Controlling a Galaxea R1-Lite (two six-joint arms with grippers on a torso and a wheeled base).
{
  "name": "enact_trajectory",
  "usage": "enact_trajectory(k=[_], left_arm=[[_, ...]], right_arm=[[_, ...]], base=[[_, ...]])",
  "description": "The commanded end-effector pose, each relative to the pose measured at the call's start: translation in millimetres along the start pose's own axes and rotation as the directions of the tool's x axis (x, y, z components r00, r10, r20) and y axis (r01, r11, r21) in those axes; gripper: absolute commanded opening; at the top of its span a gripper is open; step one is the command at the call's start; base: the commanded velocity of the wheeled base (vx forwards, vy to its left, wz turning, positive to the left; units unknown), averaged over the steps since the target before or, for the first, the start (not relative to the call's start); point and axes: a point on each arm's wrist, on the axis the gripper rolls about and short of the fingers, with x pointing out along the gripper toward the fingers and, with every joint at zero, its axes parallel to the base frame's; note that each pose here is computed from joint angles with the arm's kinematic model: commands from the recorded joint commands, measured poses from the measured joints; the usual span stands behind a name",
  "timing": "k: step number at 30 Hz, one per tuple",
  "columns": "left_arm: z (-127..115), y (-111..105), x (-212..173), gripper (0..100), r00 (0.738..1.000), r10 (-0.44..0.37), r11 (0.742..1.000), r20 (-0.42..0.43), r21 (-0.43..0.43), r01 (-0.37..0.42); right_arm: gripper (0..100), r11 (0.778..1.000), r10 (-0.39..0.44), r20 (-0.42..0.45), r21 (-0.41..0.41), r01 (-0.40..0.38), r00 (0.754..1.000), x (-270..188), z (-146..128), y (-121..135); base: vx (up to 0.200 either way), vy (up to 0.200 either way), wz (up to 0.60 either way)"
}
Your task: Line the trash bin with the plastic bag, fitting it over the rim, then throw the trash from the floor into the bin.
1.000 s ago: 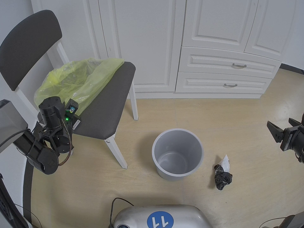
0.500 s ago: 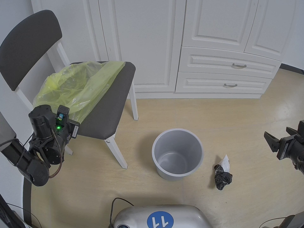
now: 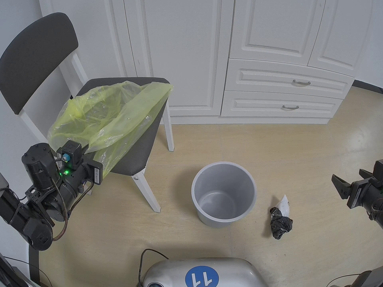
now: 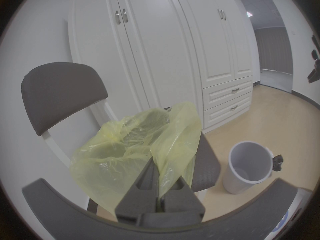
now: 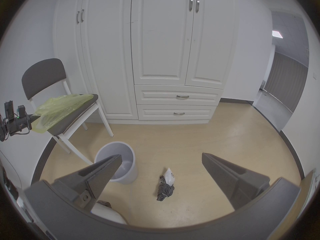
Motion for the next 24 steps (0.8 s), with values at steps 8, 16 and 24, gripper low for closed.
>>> enact_trajectory(k=[8, 16, 24], left_arm=[[21, -19, -16, 0, 0.99, -0.089, 0.996, 0.112, -0.021, 0.092], [41, -33, -30, 0, 0.957, -0.157, 0.985, 0.246, -0.036, 0.17], [56, -40, -32, 0, 0.936, -0.185, 0.978, 0.299, -0.038, 0.205]], right_arm=[[100, 0.999, 0.046, -0.009, -0.006, -0.046, 0.999, -2, -4, 0], [100, 0.998, 0.059, -0.013, -0.012, -0.059, 0.998, -1, -4, 2], [100, 0.997, 0.075, -0.022, -0.017, -0.075, 0.997, 2, -3, 5]], base=[[0.0, 0.0, 0.0], [0.0, 0.0, 0.0], [0.0, 0.0, 0.0]])
